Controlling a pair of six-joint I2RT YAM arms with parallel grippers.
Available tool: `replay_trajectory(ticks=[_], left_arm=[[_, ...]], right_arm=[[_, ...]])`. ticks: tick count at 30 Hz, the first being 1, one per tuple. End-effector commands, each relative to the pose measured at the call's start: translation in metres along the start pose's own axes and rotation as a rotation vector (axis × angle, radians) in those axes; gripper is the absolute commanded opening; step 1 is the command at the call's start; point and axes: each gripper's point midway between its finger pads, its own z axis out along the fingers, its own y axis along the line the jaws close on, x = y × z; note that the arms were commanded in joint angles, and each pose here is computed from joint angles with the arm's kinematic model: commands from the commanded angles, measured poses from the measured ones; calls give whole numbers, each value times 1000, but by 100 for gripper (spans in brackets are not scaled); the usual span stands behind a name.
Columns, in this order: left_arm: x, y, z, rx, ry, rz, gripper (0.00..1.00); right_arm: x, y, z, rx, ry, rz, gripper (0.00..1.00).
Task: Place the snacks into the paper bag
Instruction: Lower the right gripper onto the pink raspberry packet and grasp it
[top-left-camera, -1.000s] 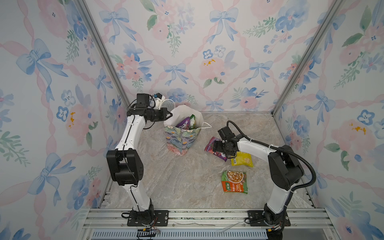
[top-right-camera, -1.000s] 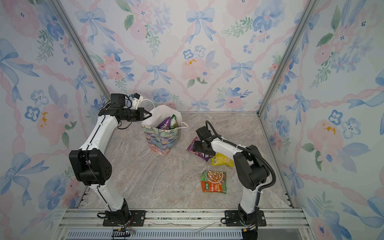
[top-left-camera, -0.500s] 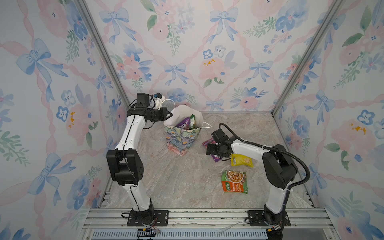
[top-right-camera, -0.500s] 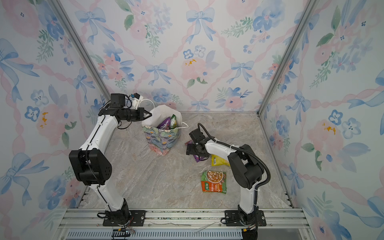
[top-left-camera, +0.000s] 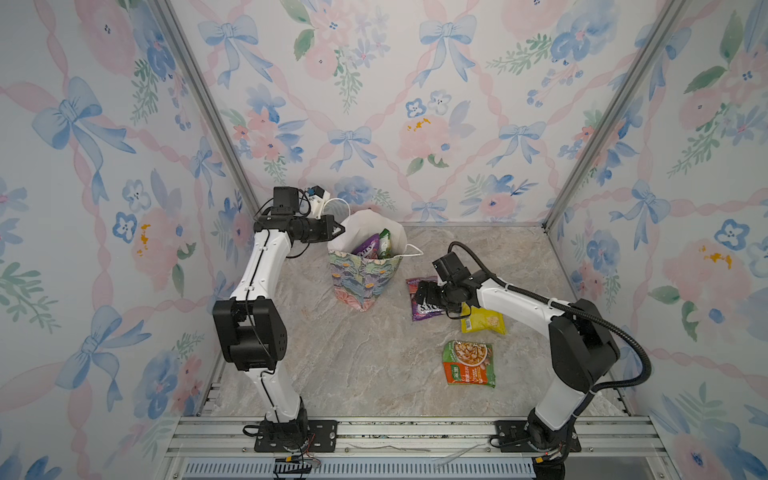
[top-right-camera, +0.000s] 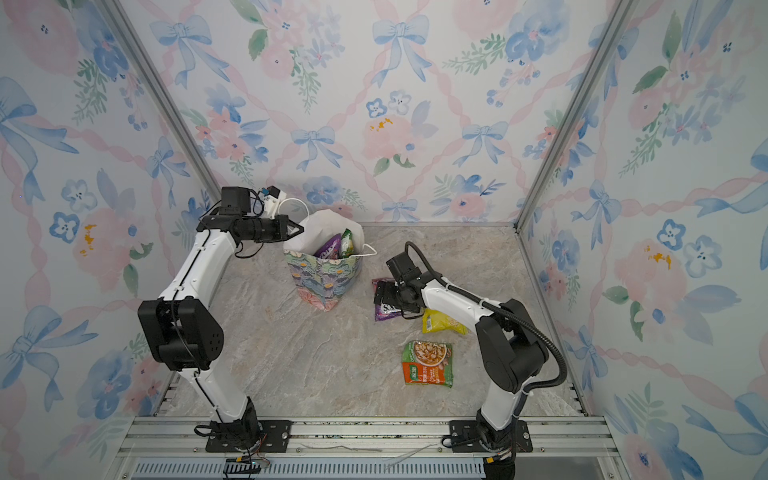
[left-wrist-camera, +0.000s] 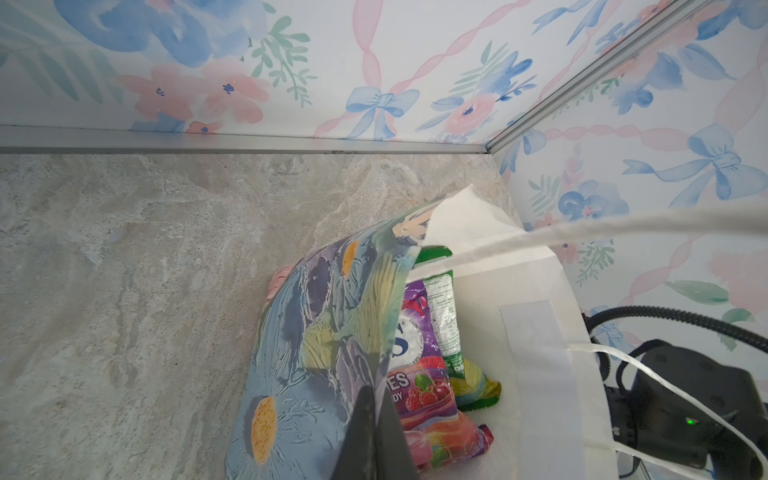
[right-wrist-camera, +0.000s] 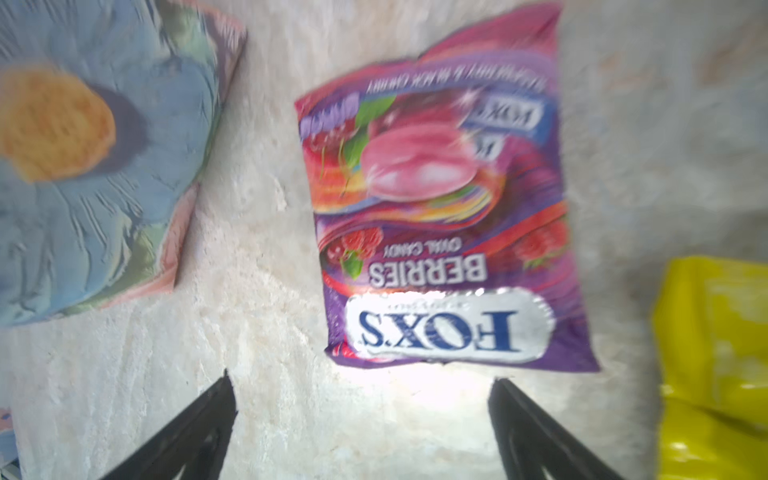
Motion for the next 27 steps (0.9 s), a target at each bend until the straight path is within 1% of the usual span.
replay_trajectory(ticks=[1, 2, 9, 16, 27], left_arm=[[-3, -7, -10, 12, -17, 15, 0], [-3, -7, -10, 12, -17, 15, 0], [-3, -6, -10, 10, -17, 15, 0], [-3, -6, -10, 8, -17, 16, 0], [-2, -4, -9, 4, -14, 13, 0]], right_arm=[[-5, -17, 0, -4, 33, 1, 94], [-10, -20, 1, -11, 38, -19, 93], [-28, -25, 23, -58, 94, -35, 81], [-37, -37, 43, -65, 123, -19, 80], [-25, -44, 53, -67, 153, -15, 79]])
